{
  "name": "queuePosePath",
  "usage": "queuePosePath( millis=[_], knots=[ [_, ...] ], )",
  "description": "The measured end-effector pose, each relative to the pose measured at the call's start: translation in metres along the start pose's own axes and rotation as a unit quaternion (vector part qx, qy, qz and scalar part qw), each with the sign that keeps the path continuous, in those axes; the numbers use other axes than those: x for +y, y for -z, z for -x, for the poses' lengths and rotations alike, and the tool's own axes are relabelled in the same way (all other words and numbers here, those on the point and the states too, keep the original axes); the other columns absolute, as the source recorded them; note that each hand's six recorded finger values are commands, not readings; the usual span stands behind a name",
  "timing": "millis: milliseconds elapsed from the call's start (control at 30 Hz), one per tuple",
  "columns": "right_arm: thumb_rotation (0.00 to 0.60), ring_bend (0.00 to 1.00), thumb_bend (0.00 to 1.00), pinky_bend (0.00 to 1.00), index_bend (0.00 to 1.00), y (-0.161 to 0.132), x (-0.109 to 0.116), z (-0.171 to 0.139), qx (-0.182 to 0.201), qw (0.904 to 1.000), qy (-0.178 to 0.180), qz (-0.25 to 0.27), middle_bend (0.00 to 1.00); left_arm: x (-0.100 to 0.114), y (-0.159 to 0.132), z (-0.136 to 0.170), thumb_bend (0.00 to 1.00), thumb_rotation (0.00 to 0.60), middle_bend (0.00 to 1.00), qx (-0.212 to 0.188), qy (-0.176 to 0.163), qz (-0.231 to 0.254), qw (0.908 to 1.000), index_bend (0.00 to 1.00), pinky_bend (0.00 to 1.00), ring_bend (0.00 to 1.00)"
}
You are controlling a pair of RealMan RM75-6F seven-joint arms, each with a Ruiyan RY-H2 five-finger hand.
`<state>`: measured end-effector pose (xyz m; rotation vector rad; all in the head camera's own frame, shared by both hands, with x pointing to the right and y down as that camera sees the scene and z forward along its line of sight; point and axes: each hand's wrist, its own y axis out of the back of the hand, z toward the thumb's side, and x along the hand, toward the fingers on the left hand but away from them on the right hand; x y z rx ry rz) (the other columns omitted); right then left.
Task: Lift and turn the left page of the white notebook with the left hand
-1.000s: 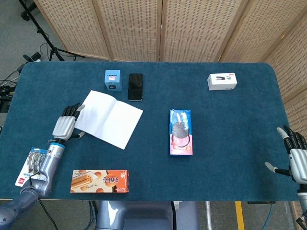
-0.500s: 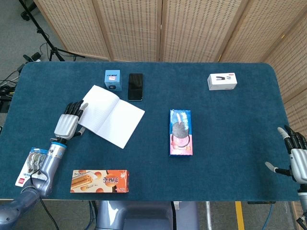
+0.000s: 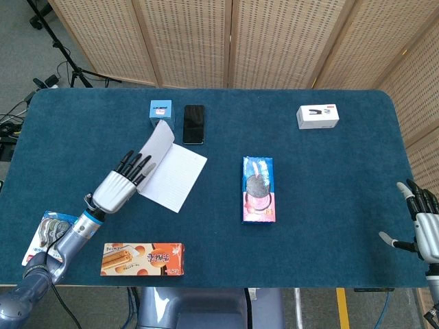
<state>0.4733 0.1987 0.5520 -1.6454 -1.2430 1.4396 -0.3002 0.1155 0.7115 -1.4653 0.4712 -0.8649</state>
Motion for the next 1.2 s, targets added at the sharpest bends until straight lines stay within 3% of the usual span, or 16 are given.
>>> queuePosePath(
  millis=[67, 200, 467, 700, 833, 1000, 1200],
  knots=[
    [0.6, 0.0, 0.0, 0.0, 0.0, 0.0, 0.001, 0.0, 0.0, 1.0, 0.0, 0.001, 0.0, 0.003, -0.013, -0.002, 0.33, 0.6, 0.0, -0.03, -0.008, -0.021, 0.9993, 0.0, 0.0, 0.0],
    [0.6, 0.0, 0.0, 0.0, 0.0, 0.002, 0.002, 0.0, -0.002, 1.0, 0.002, 0.003, 0.0, 0.014, -0.024, -0.002, 0.3, 0.6, 0.0, -0.045, -0.035, -0.011, 0.9983, 0.0, 0.0, 0.0],
    [0.6, 0.0, 0.0, 0.0, 0.0, 0.001, 0.002, -0.001, 0.001, 1.0, 0.001, 0.003, 0.0, 0.041, -0.005, 0.009, 0.1, 0.6, 0.0, -0.031, -0.079, 0.054, 0.9949, 0.0, 0.0, 0.0],
    [0.6, 0.0, 0.0, 0.0, 0.0, 0.0, 0.001, -0.002, 0.001, 1.0, 0.001, 0.002, 0.0, 0.069, 0.018, 0.017, 0.1, 0.6, 0.0, -0.003, -0.123, 0.092, 0.9881, 0.0, 0.0, 0.0],
    [0.6, 0.0, 0.0, 0.0, 0.0, 0.0, 0.002, -0.002, 0.001, 1.0, 0.003, 0.002, 0.0, 0.075, 0.039, 0.032, 0.09, 0.6, 0.0, 0.042, -0.128, 0.131, 0.9822, 0.0, 0.0, 0.0],
    [0.6, 0.0, 0.0, 0.0, 0.0, -0.001, 0.003, -0.003, 0.003, 1.0, 0.004, 0.003, 0.0, 0.072, 0.071, 0.062, 0.08, 0.6, 0.0, 0.123, -0.094, 0.185, 0.9705, 0.0, 0.0, 0.0],
    [0.6, 0.0, 0.0, 0.0, 0.0, -0.002, 0.003, -0.005, 0.005, 1.0, 0.005, 0.002, 0.0, 0.068, 0.111, 0.124, 0.08, 0.6, 0.0, 0.248, -0.027, 0.256, 0.9341, 0.0, 0.0, 0.0]
  ],
)
